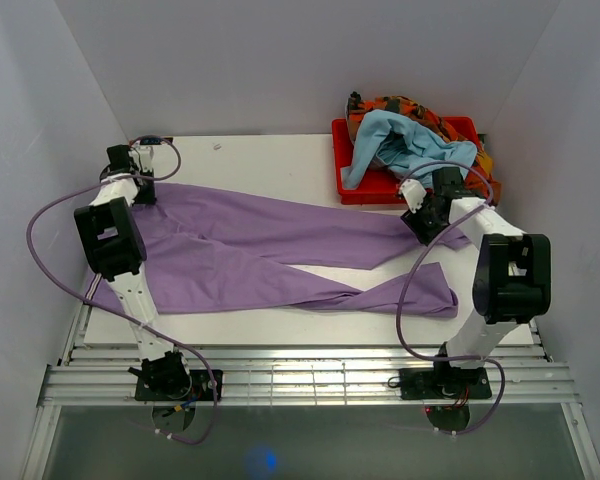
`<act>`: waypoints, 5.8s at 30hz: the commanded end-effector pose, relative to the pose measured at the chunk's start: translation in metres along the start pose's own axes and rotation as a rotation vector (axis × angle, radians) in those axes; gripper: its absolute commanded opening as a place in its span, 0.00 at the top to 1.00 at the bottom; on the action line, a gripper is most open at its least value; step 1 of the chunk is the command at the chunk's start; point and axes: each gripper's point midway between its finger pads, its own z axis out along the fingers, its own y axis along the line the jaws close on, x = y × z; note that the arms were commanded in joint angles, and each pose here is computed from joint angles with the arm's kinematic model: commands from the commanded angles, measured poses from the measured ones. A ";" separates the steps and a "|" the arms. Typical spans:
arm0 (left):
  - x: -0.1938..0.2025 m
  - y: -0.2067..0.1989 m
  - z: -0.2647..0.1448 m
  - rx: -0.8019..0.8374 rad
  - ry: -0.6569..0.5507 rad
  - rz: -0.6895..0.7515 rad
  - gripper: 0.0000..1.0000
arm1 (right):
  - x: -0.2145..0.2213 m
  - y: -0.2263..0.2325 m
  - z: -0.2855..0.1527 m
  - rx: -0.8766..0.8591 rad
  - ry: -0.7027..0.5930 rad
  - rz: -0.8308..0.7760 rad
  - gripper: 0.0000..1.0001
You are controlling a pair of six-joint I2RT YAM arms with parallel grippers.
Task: Fold and stack the trousers
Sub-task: Flatten the trousers out
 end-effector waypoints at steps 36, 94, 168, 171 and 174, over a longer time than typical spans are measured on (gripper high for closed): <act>0.037 -0.443 -0.232 0.903 -0.219 0.691 0.33 | 0.099 -0.038 -0.006 -0.051 -0.002 0.054 0.92; 0.114 -0.068 -0.175 0.446 0.173 -0.012 0.22 | 0.044 0.089 -0.057 -0.384 0.070 -0.564 0.64; 0.122 -0.015 -0.143 0.352 0.179 -0.071 0.49 | 0.092 -0.072 -0.155 -0.082 -0.015 -0.338 0.92; 0.124 -0.013 -0.142 0.342 0.184 -0.069 0.49 | 0.101 -0.050 -0.165 0.011 -0.042 -0.503 0.92; 0.134 -0.012 -0.138 0.330 0.208 -0.067 0.51 | 0.139 -0.010 -0.147 0.093 -0.015 -0.713 0.92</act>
